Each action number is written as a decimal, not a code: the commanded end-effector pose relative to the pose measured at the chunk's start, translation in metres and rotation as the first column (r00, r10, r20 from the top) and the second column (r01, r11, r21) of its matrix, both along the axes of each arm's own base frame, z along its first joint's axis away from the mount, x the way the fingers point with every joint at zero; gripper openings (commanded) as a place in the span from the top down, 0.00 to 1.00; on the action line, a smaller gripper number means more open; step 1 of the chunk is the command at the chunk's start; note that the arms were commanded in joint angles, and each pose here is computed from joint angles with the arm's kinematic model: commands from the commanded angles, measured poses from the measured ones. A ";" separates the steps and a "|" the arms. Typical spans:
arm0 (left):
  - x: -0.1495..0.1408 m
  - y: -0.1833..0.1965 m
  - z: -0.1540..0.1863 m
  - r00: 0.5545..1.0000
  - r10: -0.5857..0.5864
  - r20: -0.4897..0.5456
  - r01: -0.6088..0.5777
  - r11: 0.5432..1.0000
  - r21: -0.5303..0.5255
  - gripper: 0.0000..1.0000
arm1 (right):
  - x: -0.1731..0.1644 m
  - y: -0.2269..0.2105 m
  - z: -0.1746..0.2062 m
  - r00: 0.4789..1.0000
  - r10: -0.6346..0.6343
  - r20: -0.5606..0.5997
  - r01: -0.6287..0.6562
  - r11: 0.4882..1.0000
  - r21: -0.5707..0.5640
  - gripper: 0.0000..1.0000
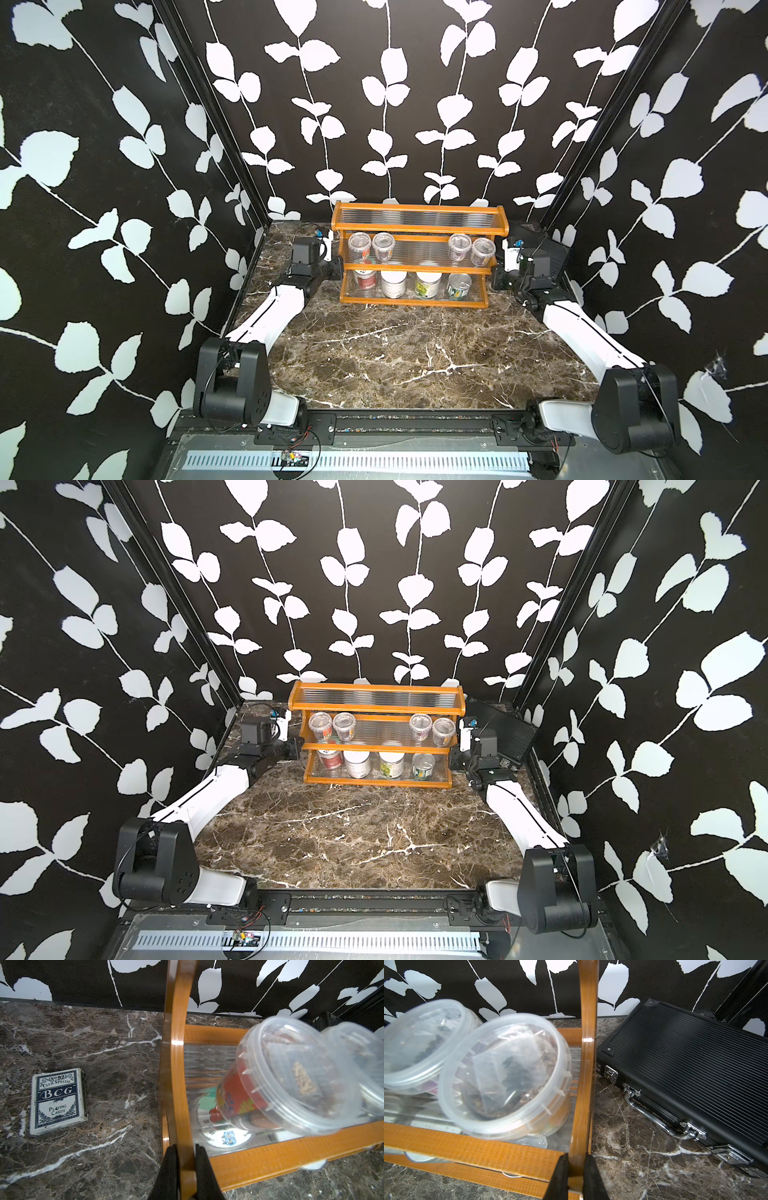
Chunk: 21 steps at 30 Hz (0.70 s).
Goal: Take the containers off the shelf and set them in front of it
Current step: Move the shelf to the center of the board.
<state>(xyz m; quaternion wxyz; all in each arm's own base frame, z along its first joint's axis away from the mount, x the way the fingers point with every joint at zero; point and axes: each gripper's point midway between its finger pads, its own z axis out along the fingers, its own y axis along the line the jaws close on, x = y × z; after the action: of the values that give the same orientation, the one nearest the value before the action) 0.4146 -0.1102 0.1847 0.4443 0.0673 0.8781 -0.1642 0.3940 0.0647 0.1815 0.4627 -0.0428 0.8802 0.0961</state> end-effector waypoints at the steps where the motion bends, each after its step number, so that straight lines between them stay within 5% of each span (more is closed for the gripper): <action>1: -0.015 -0.009 0.001 0.998 -0.066 -0.009 0.066 0.998 0.007 0.87 | 0.010 -0.015 0.008 0.998 -0.049 0.047 0.051 0.998 -0.034 0.88; 21: -0.039 0.010 0.037 0.998 -0.046 0.050 0.040 0.993 0.115 0.62 | -0.024 -0.030 0.039 0.996 -0.061 0.069 0.066 0.995 -0.070 0.63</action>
<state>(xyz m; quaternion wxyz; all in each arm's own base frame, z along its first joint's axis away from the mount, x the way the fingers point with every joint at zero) 0.3925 -0.1046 0.2033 0.4486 0.0957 0.8777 -0.1390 0.3813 0.0462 0.2031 0.4804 -0.0346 0.8737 0.0684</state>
